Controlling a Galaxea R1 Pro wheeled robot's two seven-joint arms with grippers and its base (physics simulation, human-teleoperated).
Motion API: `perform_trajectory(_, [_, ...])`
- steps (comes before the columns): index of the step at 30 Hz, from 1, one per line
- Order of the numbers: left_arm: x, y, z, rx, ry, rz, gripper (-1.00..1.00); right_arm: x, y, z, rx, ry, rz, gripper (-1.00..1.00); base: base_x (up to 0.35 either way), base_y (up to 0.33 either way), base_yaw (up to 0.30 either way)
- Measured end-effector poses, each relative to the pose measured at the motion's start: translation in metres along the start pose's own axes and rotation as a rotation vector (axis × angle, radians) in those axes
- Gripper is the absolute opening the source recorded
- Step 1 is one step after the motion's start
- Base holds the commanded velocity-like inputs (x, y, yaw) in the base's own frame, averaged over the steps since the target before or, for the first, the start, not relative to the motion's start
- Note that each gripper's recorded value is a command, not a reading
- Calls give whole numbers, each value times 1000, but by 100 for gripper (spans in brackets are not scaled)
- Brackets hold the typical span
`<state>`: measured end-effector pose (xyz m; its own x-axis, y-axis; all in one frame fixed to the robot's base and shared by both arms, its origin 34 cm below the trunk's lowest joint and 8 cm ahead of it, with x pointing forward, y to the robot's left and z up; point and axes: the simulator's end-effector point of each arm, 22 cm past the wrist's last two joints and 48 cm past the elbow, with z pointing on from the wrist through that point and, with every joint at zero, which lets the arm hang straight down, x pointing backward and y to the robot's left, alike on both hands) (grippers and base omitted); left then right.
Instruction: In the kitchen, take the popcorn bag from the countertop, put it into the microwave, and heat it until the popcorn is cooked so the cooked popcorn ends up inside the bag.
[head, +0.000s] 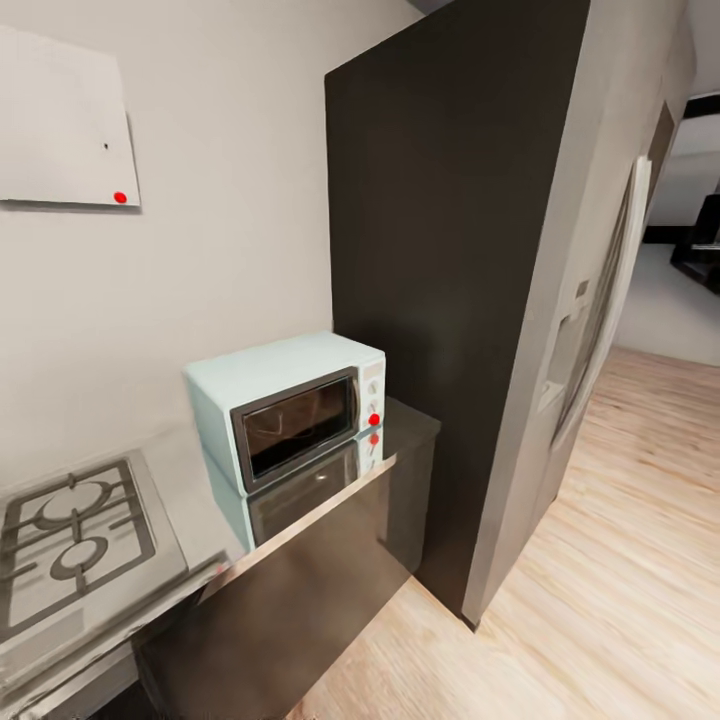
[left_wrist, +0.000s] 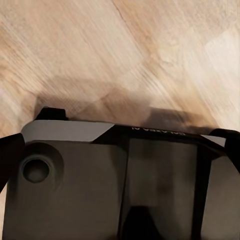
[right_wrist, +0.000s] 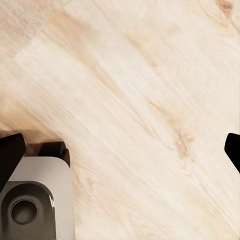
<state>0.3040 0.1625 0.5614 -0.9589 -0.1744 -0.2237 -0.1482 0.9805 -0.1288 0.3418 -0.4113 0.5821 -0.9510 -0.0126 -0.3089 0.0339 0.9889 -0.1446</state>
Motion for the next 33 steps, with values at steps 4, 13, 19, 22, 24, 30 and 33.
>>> perform_trajectory(4, [2, 1, 0, -2, 0, -2, 100, 0, 1, 0, -2, 1, 0, 100, 0, 0, 271])
perform_trajectory(13, [2, 3, 0, -12, 0, -4, 100, 1, -2, 0, 2, 4, -2, 100, 0, 0, 276])
perform_trajectory(19, [6, 6, 0, -18, 6, -52, 100, 2, 8, 0, -19, 8, -94, 100, 0, 0, 281])
perform_trajectory(22, [6, 6, 0, -20, 6, -62, 100, 2, 46, 1, -73, 4, -169, 100, 0, 0, 286])
perform_trajectory(24, [5, 11, 0, -27, 5, -64, 100, 3, 57, 1, -87, 5, -176, 100, 0, 0, 287])
perform_trajectory(30, [4, 25, 0, -45, 3, -99, 100, 3, 62, 1, -94, 5, -175, 100, 0, 0, 287])
perform_trajectory(33, [4, 25, 0, -45, 3, -100, 100, 3, 61, 1, -93, 4, -175, 100, 0, 0, 287])
